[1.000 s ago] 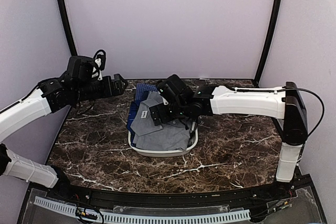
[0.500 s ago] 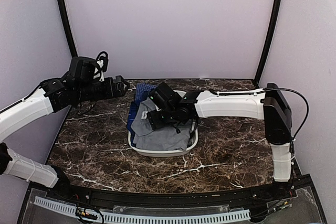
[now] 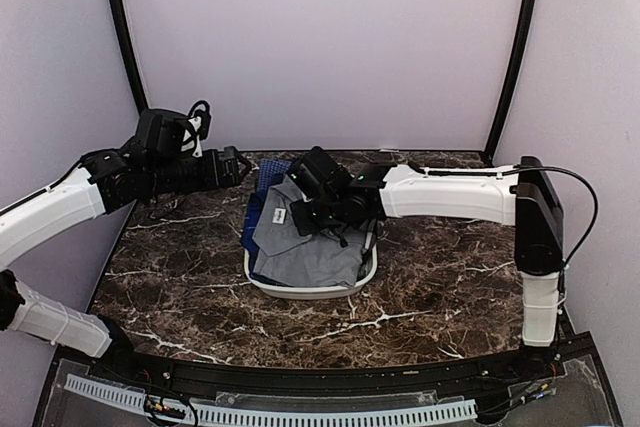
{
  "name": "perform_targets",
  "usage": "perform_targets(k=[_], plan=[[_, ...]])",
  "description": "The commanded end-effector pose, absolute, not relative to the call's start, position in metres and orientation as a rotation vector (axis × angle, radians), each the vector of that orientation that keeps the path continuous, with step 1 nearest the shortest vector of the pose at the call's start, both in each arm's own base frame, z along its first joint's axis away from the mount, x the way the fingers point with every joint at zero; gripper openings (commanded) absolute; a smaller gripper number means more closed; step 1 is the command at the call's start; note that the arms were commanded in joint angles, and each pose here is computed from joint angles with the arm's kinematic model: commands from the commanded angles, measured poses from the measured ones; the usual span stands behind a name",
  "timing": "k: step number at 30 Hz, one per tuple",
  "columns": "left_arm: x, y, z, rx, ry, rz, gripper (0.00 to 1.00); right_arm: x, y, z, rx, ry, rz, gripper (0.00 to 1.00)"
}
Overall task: Fold and stack the long sleeve shirts
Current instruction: Pick up the square-folded shirt from the bin, then place the crumpled shirt at the center of the board.
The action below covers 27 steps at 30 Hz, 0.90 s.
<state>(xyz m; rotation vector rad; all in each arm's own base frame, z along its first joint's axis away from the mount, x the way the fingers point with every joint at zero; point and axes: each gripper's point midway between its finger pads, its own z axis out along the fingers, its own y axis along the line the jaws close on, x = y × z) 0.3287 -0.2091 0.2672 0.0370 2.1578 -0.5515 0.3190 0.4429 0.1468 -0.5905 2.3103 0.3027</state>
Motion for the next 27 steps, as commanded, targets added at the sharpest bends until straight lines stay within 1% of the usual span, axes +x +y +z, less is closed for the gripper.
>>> perform_targets(k=[1,6,10,17,22,27], plan=[[0.332,-0.213,0.273,0.031,2.142,-0.586,0.99,0.338,0.423,0.223,-0.467,2.174,0.309,0.00],[0.332,-0.215,0.275,0.038,2.140,-0.601,0.99,0.346,0.400,0.266,-0.401,2.104,0.287,0.00],[0.331,-0.222,0.275,0.061,2.142,-0.639,0.99,0.353,0.372,0.310,-0.329,2.031,0.237,0.00],[0.329,-0.241,0.270,0.109,2.160,-0.742,0.99,0.361,0.299,0.412,-0.168,1.842,0.086,0.00],[0.329,-0.255,0.263,0.138,2.184,-0.805,0.99,0.352,0.239,0.485,-0.041,1.696,-0.013,0.00],[0.330,-0.275,0.258,0.179,2.203,-0.858,0.99,0.323,0.174,0.555,0.087,1.543,-0.096,0.00]])
